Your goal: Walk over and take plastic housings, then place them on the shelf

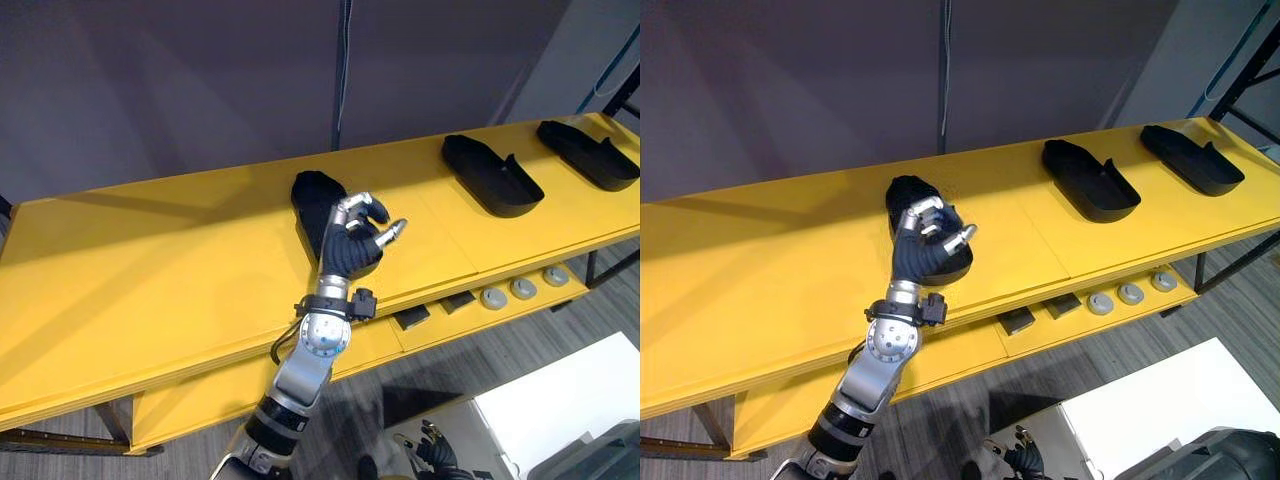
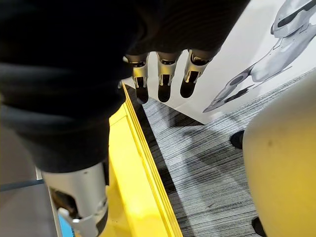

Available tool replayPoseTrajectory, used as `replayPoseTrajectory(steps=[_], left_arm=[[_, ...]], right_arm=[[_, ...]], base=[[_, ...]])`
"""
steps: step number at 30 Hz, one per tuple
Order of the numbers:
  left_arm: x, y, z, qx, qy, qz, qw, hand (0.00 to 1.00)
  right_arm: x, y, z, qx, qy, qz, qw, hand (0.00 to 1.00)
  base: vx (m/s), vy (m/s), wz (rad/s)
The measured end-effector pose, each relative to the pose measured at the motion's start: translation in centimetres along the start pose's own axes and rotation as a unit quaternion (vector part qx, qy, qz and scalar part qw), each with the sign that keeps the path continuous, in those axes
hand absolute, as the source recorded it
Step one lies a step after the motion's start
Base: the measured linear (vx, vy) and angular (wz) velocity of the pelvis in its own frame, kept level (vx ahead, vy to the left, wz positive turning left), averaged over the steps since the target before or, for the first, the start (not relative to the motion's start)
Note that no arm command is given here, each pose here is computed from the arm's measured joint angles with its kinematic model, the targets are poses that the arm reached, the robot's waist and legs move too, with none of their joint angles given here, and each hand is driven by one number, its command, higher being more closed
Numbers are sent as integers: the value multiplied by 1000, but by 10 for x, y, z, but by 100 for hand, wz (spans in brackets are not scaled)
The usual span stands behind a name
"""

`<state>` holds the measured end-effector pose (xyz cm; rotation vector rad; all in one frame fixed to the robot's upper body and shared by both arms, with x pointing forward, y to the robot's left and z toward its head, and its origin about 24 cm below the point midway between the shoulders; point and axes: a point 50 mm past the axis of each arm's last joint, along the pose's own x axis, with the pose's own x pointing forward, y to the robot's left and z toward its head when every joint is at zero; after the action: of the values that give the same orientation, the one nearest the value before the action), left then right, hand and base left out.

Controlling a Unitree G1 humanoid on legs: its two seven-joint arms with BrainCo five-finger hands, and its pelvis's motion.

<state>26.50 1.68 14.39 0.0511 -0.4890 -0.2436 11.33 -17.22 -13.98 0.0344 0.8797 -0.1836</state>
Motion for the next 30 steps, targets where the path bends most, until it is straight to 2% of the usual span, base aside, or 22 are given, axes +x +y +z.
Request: replayPoseTrajectory(steps=[6, 15, 20, 30], left_arm=[[-21, -15, -28, 21, 59, -81, 995, 100], [-52, -15, -75, 79, 160, -123, 976, 100], [-60, -12, -91, 99, 195, -127, 967, 100], [-59, 8, -100, 122, 217, -75, 966, 100]], right_arm=[[-1, -1, -2, 6, 4, 0, 1000, 0], [0, 0, -4, 4, 9, 2, 1000, 0], [1, -2, -5, 0, 14, 1, 1000, 0], [4, -2, -4, -2, 18, 2, 1000, 0]], base=[[-2, 3, -1], [-2, 0, -1], [-2, -1, -1], [-6, 1, -1]])
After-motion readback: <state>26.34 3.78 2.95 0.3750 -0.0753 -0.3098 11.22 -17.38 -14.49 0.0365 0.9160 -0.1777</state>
